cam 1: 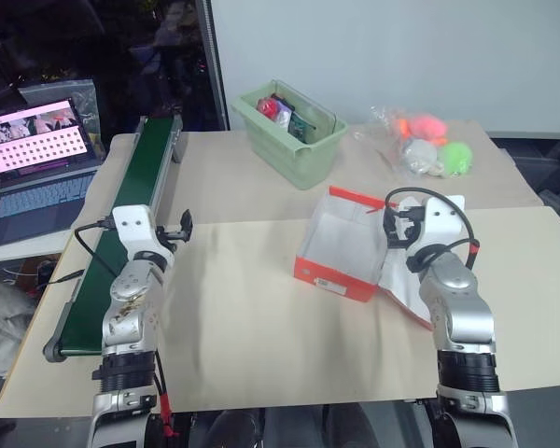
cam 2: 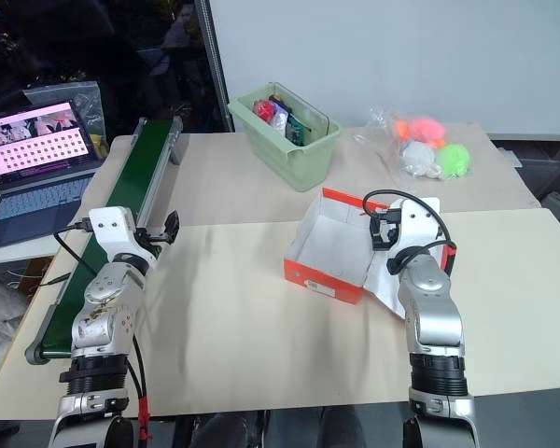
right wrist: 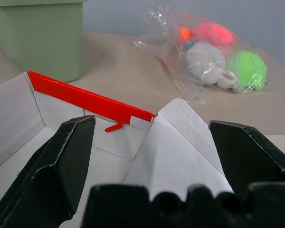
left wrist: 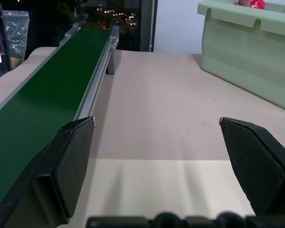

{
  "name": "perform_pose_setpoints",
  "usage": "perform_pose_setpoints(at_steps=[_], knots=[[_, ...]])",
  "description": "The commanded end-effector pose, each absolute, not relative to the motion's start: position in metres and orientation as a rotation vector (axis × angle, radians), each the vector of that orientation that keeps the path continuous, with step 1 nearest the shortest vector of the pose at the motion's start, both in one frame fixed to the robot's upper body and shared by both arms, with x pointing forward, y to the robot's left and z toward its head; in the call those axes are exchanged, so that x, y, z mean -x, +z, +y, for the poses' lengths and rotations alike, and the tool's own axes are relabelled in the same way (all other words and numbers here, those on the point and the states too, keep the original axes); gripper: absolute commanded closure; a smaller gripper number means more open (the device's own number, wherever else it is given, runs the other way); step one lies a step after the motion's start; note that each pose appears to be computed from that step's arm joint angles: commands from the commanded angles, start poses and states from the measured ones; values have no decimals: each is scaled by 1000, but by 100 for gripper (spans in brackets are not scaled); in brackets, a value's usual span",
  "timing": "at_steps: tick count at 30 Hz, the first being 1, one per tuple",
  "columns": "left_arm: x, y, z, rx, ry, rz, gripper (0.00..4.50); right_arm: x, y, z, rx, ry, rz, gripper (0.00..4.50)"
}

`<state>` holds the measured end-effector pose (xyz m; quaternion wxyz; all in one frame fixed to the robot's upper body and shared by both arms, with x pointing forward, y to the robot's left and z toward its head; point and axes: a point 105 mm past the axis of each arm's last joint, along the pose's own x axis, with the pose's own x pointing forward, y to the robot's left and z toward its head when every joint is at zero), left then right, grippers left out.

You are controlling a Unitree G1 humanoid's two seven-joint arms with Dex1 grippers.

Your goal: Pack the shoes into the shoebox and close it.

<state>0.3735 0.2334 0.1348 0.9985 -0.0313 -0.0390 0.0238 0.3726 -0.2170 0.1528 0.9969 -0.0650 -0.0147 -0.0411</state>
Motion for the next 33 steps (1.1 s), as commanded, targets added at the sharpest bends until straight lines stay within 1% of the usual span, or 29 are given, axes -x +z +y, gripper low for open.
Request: perform_pose_setpoints(at_steps=[1,2,5,6,8,10,11,13,14,16,17,19,23,25,27,30,33], knots=[[-365,149,231,26,4,-116,0,-367,189,-211,104,-72,-160,4],[-359,143,234,13,4,-97,0,-365,203,-201,29,-20,-205,4],[-342,136,248,4,40,-71,0,-354,242,-160,-87,265,-297,4],[-338,135,251,0,48,-68,0,-348,255,-147,-107,368,-321,4],[-332,134,255,-8,61,-65,0,-338,275,-132,-143,506,-353,4],[-325,135,264,-11,88,-68,0,-318,294,-105,-163,737,-374,4],[-321,135,268,-13,103,-67,0,-302,298,-85,-167,906,-367,4],[-316,136,273,-12,120,-67,0,-278,296,-61,-145,1128,-336,4],[-313,138,279,-11,140,-72,0,-266,284,-46,-88,1264,-275,4],[-306,143,291,-13,175,-82,0,-251,262,-31,13,1430,-185,4],[-301,145,298,-19,195,-85,0,-250,251,-28,62,1465,-145,4],[-292,147,312,-36,234,-80,0,-259,233,-27,155,1462,-89,4],[-273,142,338,-59,320,-50,0,-266,211,-26,283,1467,-43,4],[-263,140,347,-62,349,-35,0,-264,207,-22,289,1484,-46,4],[-259,139,350,-63,357,-26,0,-263,206,-19,285,1497,-50,4],[-257,131,345,-18,355,-1,0,-258,201,-14,273,1522,-47,4],[-259,130,337,-9,328,6,0,-259,202,-12,267,1517,-55,4]])
